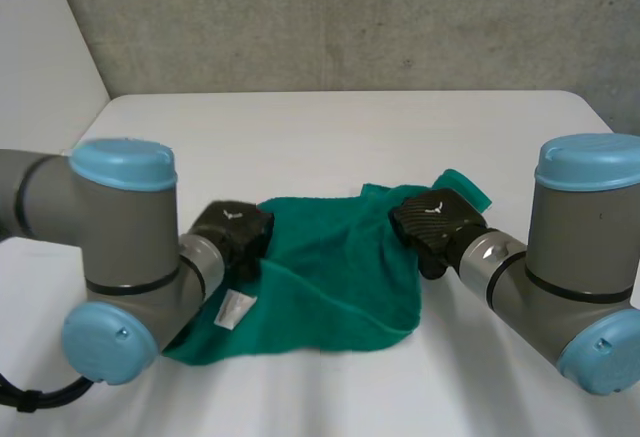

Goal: Fold the towel.

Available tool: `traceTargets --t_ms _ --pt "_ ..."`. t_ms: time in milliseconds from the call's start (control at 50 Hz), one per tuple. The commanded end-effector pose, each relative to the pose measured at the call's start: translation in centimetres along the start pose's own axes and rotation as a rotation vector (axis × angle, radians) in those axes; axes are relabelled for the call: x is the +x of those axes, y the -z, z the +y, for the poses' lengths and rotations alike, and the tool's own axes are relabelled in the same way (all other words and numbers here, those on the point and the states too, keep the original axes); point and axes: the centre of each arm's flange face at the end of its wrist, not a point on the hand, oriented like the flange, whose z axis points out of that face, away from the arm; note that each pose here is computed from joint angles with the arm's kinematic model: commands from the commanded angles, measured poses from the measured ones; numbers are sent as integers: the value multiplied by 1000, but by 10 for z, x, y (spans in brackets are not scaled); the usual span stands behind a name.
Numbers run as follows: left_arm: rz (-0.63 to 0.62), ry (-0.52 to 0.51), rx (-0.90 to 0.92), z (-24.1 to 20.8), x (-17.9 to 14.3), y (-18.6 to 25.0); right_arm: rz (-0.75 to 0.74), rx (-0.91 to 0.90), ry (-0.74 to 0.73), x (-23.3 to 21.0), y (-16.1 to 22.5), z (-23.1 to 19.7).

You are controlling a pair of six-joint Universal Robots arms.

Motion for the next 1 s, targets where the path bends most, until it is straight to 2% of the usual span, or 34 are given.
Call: traceTargets --t_ms 20,220,540,700,860,960,1000 --pt "-10 0 40 -11 -3 20 8 -1 -5 3 1 0" --pt "25 -51 -78 25 9 14 3 -10 -6 1 1 3" --pt "19 -62 -97 29 9 18 12 -15 -11 5 0 4" --pt "17 -63 -28 15 9 33 22 -12 -13 9 -1 3" --pt "-11 -58 122 -20 3 57 58 -15 -45 24 -2 2" --pt "-58 -45 254 -47 -9 67 88 -27 -76 36 -2 5" --pt "-106 -43 304 -58 -23 71 113 -35 -135 47 -2 7"
